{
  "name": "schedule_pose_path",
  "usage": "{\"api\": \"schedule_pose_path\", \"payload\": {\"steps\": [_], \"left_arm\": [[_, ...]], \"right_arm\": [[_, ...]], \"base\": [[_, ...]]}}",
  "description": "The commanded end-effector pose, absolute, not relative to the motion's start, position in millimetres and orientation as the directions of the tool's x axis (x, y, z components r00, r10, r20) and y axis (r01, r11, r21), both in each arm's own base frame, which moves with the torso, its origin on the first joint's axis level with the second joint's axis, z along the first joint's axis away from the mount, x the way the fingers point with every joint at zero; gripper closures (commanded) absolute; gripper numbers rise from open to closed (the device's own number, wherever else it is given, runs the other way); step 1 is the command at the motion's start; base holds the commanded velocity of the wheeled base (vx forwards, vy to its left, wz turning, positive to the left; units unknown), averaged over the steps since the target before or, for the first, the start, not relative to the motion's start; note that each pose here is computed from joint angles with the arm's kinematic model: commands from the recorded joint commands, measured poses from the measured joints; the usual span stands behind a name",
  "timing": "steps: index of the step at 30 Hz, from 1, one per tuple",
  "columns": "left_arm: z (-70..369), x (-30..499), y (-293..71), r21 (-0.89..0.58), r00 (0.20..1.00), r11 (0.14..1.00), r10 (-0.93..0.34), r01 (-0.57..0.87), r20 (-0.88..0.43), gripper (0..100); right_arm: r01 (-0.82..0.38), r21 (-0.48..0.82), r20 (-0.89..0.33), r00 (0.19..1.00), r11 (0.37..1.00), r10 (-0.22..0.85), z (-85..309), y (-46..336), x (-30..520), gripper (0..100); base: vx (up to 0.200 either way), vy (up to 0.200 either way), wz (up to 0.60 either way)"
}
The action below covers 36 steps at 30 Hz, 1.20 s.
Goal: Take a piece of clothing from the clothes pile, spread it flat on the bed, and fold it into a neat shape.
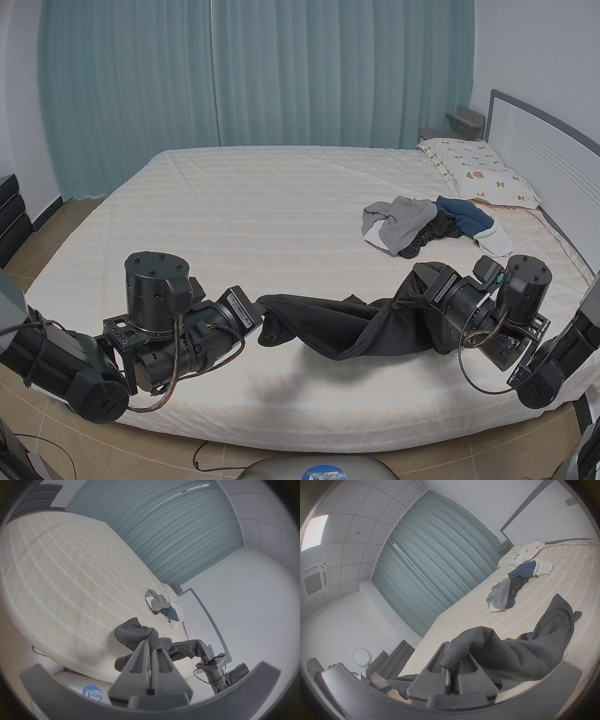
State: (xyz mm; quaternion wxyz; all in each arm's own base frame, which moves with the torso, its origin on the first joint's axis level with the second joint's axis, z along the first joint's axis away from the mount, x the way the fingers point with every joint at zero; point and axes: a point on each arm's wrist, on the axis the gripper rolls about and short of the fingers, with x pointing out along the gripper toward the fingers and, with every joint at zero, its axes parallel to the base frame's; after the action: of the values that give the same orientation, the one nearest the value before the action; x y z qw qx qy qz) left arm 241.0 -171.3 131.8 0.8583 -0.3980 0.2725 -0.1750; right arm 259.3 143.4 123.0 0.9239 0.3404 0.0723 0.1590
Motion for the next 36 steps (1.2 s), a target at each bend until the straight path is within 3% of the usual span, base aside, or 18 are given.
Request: {"api": "schedule_pose_path", "payload": {"steps": [1, 19, 29, 36], "left_arm": [[132, 241, -171, -0.780, 0.791, 0.621, -0.517, 0.084, -0.327, 100], [132, 241, -171, -0.778, 0.791, 0.623, -0.516, 0.083, -0.328, 100], [133, 241, -167, -0.783, 0.797, 0.617, -0.509, 0.073, -0.327, 100], [144, 227, -161, -0.778, 0.791, 0.623, -0.516, 0.083, -0.328, 100]], "right_arm": [[-0.248, 0.653, -0.021, 0.939, 0.716, 0.344, 124, 143, 259, 100], [-0.243, 0.653, -0.029, 0.939, 0.718, 0.344, 122, 143, 260, 100], [-0.267, 0.644, -0.020, 0.931, 0.717, 0.364, 127, 144, 260, 100], [-0.259, 0.613, -0.073, 0.922, 0.747, 0.380, 127, 136, 236, 100]], "base": [[0.000, 0.200, 0.00], [0.000, 0.200, 0.00], [0.000, 0.000, 0.00], [-0.200, 0.000, 0.00]]}}
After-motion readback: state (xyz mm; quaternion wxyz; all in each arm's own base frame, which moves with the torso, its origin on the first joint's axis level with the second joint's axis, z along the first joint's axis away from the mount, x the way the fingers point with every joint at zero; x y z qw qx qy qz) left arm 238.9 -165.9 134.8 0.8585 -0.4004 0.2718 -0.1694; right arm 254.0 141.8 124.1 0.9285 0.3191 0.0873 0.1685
